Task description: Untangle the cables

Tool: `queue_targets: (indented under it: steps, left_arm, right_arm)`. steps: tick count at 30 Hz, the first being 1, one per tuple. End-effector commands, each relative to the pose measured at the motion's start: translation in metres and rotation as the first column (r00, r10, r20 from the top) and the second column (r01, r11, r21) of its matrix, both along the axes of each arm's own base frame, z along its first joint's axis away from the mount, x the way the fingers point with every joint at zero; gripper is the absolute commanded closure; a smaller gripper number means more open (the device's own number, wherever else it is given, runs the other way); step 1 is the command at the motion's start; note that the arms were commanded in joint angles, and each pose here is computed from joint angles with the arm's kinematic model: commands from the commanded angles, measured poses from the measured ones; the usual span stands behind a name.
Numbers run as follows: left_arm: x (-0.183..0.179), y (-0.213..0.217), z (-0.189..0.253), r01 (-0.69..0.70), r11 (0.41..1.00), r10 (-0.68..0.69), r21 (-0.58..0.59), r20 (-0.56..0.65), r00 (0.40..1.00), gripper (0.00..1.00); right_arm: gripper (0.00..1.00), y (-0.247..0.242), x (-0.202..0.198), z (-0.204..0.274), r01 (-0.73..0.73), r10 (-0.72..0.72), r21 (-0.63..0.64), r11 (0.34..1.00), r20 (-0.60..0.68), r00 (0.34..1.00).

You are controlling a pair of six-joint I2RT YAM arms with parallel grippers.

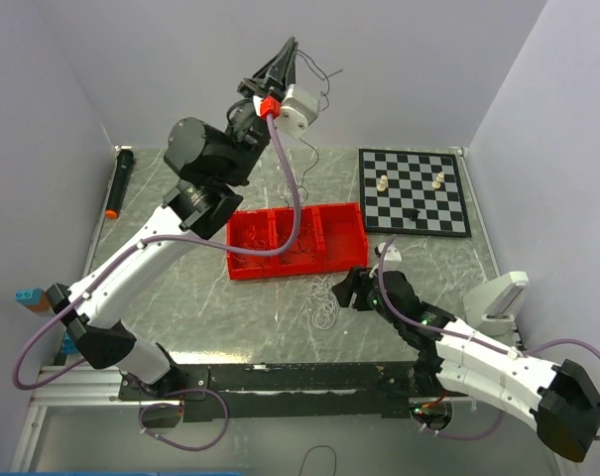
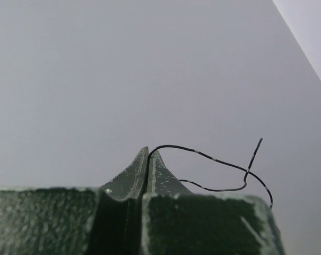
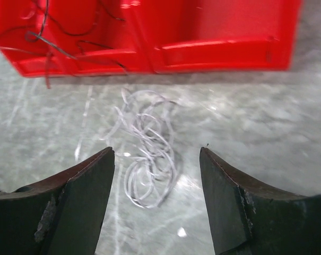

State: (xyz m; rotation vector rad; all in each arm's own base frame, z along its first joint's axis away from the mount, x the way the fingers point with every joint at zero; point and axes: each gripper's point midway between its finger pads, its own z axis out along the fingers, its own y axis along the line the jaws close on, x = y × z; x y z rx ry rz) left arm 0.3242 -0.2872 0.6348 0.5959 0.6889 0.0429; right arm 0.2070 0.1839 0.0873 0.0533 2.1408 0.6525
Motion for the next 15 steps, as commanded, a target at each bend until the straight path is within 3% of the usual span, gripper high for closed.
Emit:
queue_targets:
  steps: [1, 11, 15]
  left_arm:
    - [-0.026, 0.013, 0.049, -0.019, 0.999, 0.025, -0.04, 0.161, 0.987, 0.99]
    - [-0.028, 0.032, 0.099, -0.156, 0.977, 0.196, -0.148, 0.316, 0.928, 0.98]
    - [-0.032, 0.037, 0.11, -0.189, 0.969, 0.234, -0.156, 0.358, 0.904, 0.97]
  right_arm:
    - [0.28, 0.023, 0.013, 0.021, -0.057, 0.051, 0.078, 0.995, 0.085, 0.995]
    - [0.26, 0.064, 0.028, 0.01, -0.15, 0.144, 0.113, 0.982, 0.061, 0.988]
    - [0.32, 0.072, 0.032, -0.009, -0.14, 0.141, 0.064, 0.988, -0.006, 0.99]
